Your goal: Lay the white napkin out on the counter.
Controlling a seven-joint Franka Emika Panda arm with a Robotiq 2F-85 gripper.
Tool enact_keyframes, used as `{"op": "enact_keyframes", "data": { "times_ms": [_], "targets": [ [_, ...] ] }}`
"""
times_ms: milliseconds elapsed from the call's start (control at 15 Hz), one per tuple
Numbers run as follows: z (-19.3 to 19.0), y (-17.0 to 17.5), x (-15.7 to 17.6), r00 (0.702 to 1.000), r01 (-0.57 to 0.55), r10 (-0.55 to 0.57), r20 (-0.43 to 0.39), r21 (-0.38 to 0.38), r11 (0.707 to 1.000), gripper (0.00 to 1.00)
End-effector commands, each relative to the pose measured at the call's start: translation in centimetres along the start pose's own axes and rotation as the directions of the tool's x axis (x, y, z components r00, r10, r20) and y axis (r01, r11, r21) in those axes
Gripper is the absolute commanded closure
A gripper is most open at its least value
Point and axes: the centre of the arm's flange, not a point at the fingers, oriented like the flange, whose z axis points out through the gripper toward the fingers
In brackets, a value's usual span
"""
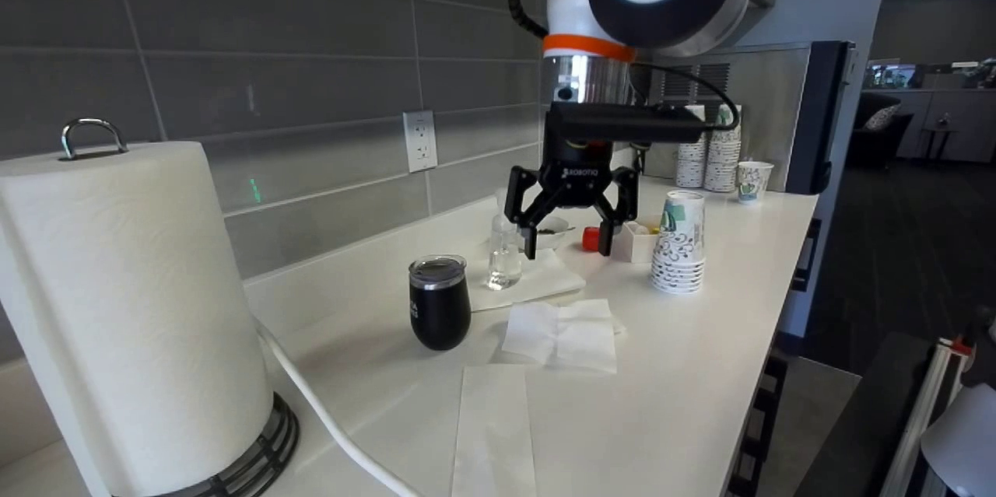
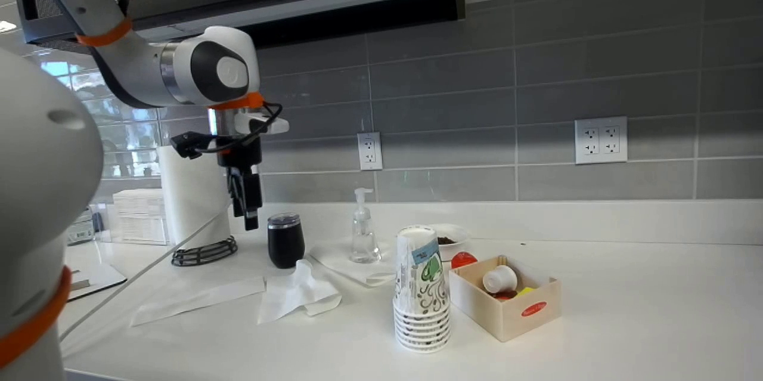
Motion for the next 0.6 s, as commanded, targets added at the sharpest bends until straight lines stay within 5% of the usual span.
{"op": "enact_keyframes", "data": {
  "times_ms": [0, 533],
  "targets": [
    [4.2, -0.8, -0.5, 0.997, -0.07, 0.07, -0.038, 0.012, 0.997, 0.0],
    [10.1, -0.7, -0.5, 0.987, -0.135, 0.137, -0.084, 0.032, 0.99, 0.0]
  ]
}}
